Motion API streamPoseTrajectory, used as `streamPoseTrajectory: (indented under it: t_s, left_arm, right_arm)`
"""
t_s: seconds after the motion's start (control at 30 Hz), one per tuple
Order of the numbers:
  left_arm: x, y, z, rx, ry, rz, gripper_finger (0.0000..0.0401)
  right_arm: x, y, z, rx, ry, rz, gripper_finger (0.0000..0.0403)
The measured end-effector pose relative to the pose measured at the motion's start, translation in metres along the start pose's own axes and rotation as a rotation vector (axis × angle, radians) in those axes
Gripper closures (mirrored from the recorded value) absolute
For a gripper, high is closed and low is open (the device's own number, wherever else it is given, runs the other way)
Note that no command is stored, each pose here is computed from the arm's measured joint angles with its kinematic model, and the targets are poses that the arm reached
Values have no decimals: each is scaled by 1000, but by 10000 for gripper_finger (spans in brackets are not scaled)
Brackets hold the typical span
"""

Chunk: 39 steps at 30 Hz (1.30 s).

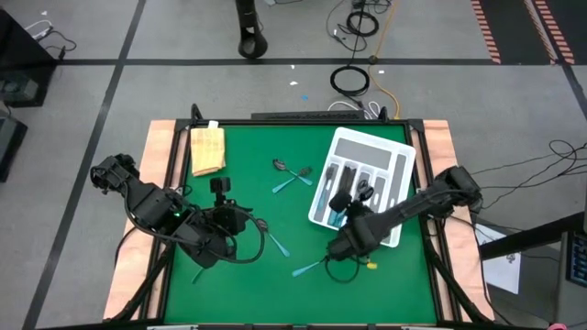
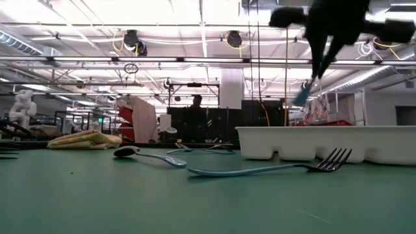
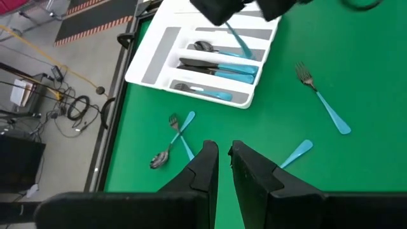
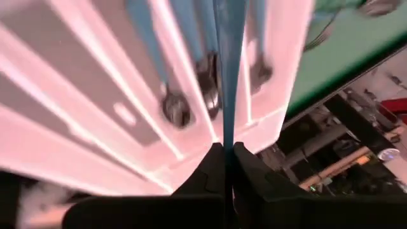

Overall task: Sort silverware
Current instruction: Put the blue spoon into the white cutlery tray

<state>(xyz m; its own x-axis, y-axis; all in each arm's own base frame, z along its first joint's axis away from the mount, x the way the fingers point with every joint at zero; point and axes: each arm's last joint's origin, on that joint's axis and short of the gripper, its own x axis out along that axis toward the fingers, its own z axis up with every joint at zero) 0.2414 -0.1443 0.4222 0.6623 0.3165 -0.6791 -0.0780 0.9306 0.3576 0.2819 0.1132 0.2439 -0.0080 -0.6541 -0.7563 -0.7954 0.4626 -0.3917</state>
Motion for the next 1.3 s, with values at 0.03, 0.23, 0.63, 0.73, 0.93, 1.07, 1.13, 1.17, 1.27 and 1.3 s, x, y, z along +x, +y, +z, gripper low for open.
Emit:
streamPoseTrajectory:
  t_s: [0.03, 0.23, 0.63, 0.73, 0.93, 1.07, 1.13, 1.17, 1.27, 1.3]
  left_arm:
    - [0, 0, 0, 0, 0, 0, 349]
    - [0, 0, 0, -1, 0, 0, 349]
    - [2, 3, 1, -12, -6, 32, 349]
    - [4, 5, 2, -19, -3, 38, 349]
    - [4, 6, 2, -17, -2, 40, 349]
    - [4, 6, 2, -17, -2, 40, 349]
    - [4, 6, 2, -17, -2, 40, 349]
    - [4, 6, 2, -17, -2, 40, 349]
    - [4, 6, 2, -17, -2, 40, 349]
    - [4, 6, 2, -17, -2, 39, 349]
  right_arm:
    - [8, 3, -1, -28, 34, 9, 403]
    - [47, 23, -21, -86, 158, 91, 403]
    - [66, 44, -36, -128, 61, 63, 403]
    - [68, 43, -29, -136, -6, 84, 403]
    - [71, 37, -20, -71, -68, 62, 401]
    - [75, 34, -24, 47, -62, 117, 373]
    - [76, 35, -25, 79, -72, 167, 351]
    - [76, 35, -25, 87, -69, 181, 337]
    - [77, 35, -28, 82, -42, 186, 299]
    - [77, 35, -29, 94, -28, 173, 288]
